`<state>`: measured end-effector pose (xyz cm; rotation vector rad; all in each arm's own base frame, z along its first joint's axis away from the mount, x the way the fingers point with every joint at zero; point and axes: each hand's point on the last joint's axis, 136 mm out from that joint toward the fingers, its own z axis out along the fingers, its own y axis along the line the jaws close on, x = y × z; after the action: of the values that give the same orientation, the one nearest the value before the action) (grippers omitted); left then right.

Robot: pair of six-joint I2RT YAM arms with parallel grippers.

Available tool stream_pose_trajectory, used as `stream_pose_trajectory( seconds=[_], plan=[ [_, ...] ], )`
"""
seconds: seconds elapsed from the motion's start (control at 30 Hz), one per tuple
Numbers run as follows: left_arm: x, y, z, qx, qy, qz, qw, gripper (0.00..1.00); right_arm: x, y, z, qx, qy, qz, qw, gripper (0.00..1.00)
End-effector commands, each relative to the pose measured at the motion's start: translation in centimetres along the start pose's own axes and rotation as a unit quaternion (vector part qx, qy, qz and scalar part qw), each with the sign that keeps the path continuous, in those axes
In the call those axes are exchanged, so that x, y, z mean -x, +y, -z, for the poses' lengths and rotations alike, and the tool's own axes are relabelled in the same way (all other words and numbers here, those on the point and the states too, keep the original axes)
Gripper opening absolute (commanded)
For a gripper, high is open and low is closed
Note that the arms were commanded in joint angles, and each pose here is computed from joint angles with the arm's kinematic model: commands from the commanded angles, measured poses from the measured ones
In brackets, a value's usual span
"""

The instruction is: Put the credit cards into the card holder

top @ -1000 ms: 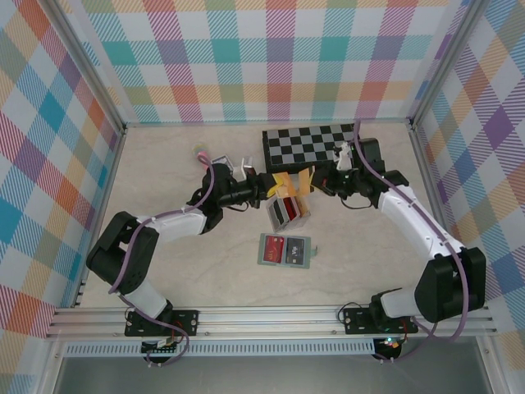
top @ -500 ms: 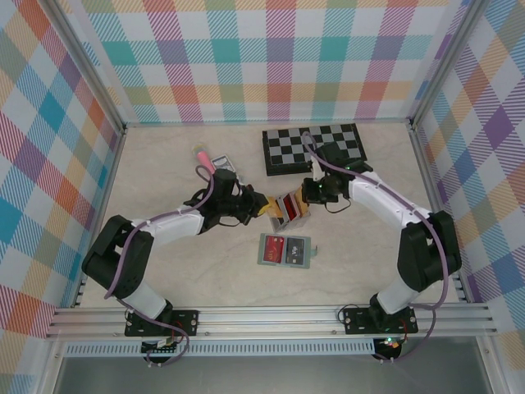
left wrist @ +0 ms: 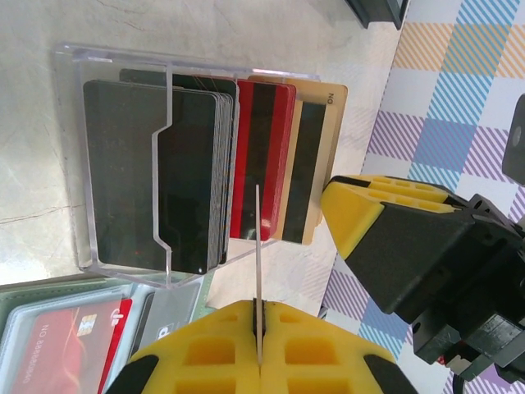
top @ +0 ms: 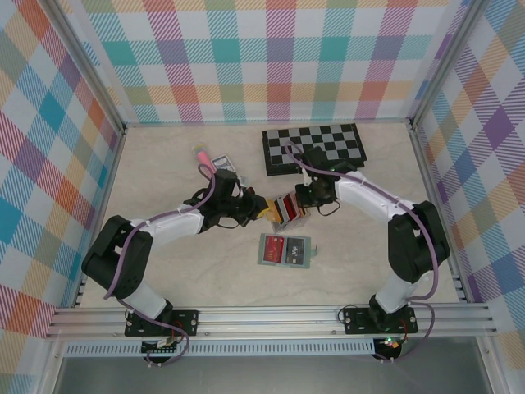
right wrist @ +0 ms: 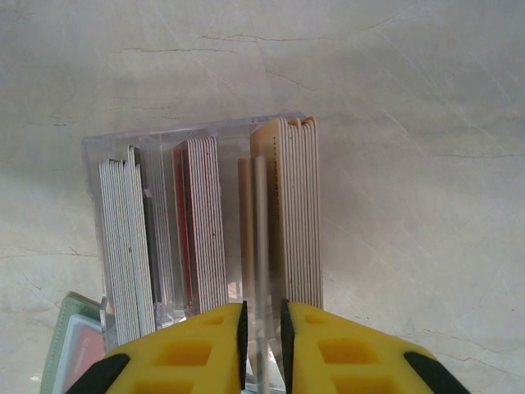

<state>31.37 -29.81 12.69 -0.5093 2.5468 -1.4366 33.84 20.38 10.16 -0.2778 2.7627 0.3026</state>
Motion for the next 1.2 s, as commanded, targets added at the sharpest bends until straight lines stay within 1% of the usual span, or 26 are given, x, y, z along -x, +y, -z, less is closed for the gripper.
stream_pose_trajectory(
  seconds=[0.0,0.07,0.13,0.17,0.23,0.3,0.4,0.57,0.73,0.83,1.0,1.07,1.17],
  plan=[
    [-0.8,-1.8,0.5,-0.023,0.012,-0.037,0.999,0.0,1.0,0.1,2.1,-0.002,-0.035,-0.01,0.999,0.24],
    [-0.9,-2.7,0.8,-0.044,0.013,-0.049,0.998,0.0,1.1,0.3,3.2,0.005,-0.042,-0.022,0.999,0.24],
    [-1.0,-3.8,1.2,-0.064,0.012,-0.064,0.996,0.0,1.0,1.3,4.7,0.038,-0.047,-0.036,0.998,0.25],
    [-1.0,-4.3,1.4,-0.072,0.011,-0.074,0.995,0.0,0.8,1.8,5.3,0.056,-0.048,-0.045,0.996,0.26],
    [-1.2,-5.6,2.0,-0.094,0.009,-0.093,0.991,0.0,0.6,3.2,7.0,0.13,-0.048,-0.068,0.988,0.3],
    [-1.4,-7.0,2.6,-0.119,0.01,-0.11,0.987,0.0,0.5,4.6,8.5,0.22,-0.046,-0.095,0.97,0.35],
    [-1.6,-9.2,3.2,-0.159,0.015,-0.125,0.979,0.0,0.0,6.4,10.3,0.312,-0.032,-0.104,0.944,0.4],
    [-1.8,-11.9,3.8,-0.209,0.025,-0.134,0.968,0.0,-0.5,8.5,11.9,0.392,-0.009,-0.092,0.915,0.44],
    [-1.9,-12.6,3.8,-0.235,0.034,-0.125,0.963,0.0,-0.3,8.7,11.5,0.414,0.007,-0.102,0.905,0.43],
    [-1.9,-12.6,3.8,-0.244,0.037,-0.118,0.962,0.0,-0.2,9.2,11.3,0.432,0.015,-0.101,0.896,0.38],
    [-2.3,-12.6,3.8,-0.247,0.049,-0.119,0.961,0.0,0.0,9.4,11.6,0.447,0.016,-0.097,0.889,0.25],
    [-2.4,-12.4,3.7,-0.241,0.051,-0.118,0.962,0.0,0.1,9.0,11.4,0.444,0.015,-0.101,0.89,0.22],
    [-2.4,-11.8,3.5,-0.233,0.051,-0.113,0.965,0.01,0.1,8.3,11.2,0.431,0.011,-0.106,0.896,0.15]
  ],
)
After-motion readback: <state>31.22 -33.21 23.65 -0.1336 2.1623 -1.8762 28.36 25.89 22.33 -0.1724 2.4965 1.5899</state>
